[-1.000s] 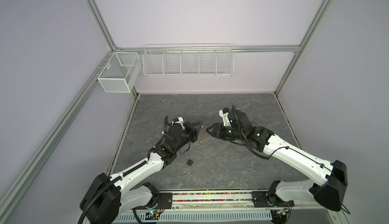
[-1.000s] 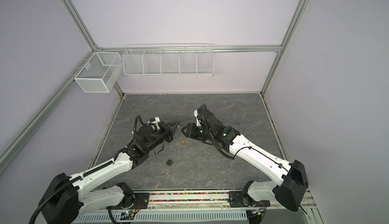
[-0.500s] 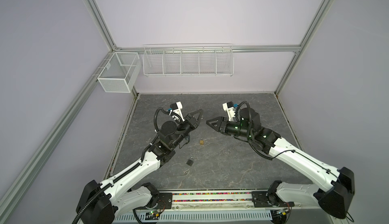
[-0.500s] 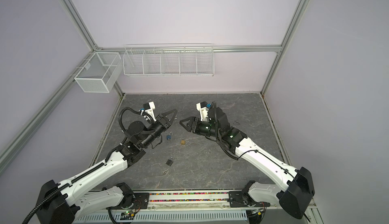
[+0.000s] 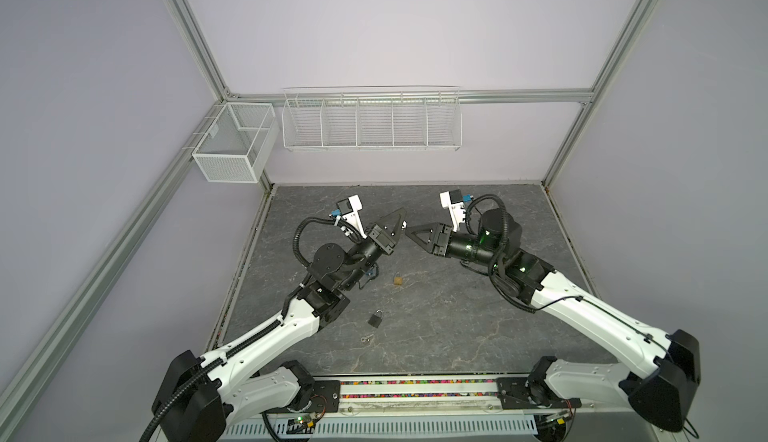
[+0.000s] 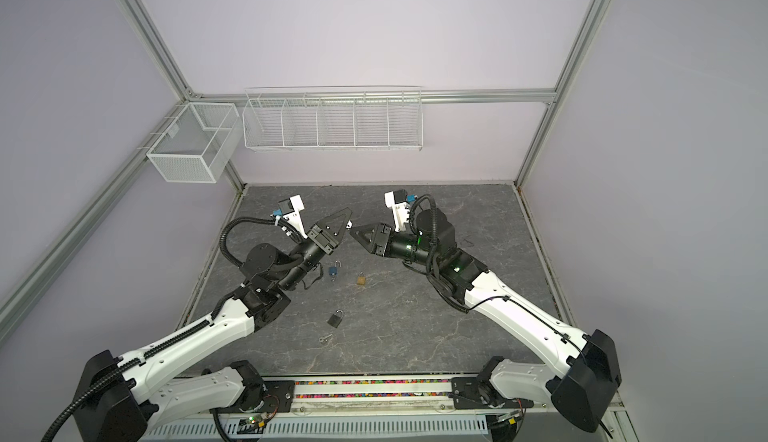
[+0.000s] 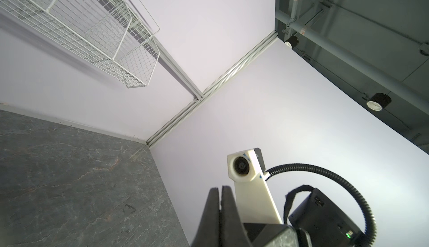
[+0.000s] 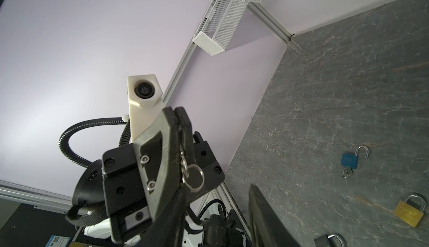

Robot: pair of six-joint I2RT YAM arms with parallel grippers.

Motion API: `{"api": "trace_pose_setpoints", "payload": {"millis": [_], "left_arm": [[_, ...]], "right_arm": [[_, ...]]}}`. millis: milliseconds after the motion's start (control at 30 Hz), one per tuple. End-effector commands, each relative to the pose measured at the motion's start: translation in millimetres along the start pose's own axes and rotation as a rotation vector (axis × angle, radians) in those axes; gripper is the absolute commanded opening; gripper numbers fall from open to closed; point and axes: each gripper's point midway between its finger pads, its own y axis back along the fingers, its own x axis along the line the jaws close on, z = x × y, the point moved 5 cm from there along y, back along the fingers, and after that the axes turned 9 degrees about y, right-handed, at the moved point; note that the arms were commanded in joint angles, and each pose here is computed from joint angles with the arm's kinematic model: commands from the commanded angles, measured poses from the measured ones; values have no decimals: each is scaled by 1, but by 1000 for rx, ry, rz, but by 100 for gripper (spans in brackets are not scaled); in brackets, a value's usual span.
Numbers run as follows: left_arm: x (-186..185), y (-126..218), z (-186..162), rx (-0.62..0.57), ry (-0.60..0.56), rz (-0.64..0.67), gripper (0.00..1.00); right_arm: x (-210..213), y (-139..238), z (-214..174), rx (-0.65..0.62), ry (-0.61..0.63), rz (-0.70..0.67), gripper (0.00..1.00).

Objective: Unlock with the key

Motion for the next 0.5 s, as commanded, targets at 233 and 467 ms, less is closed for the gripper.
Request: {"api": "trace_pose_setpoints", "payload": {"millis": [233,467], "left_arm": [[-27,-7,5,-12,14,-123,0],[-27,-9,4,-10,34,-135,0]], "right_arm": [[33,8,23,-70,115,112,36],[38,8,25,-75,129,134,29]]}}
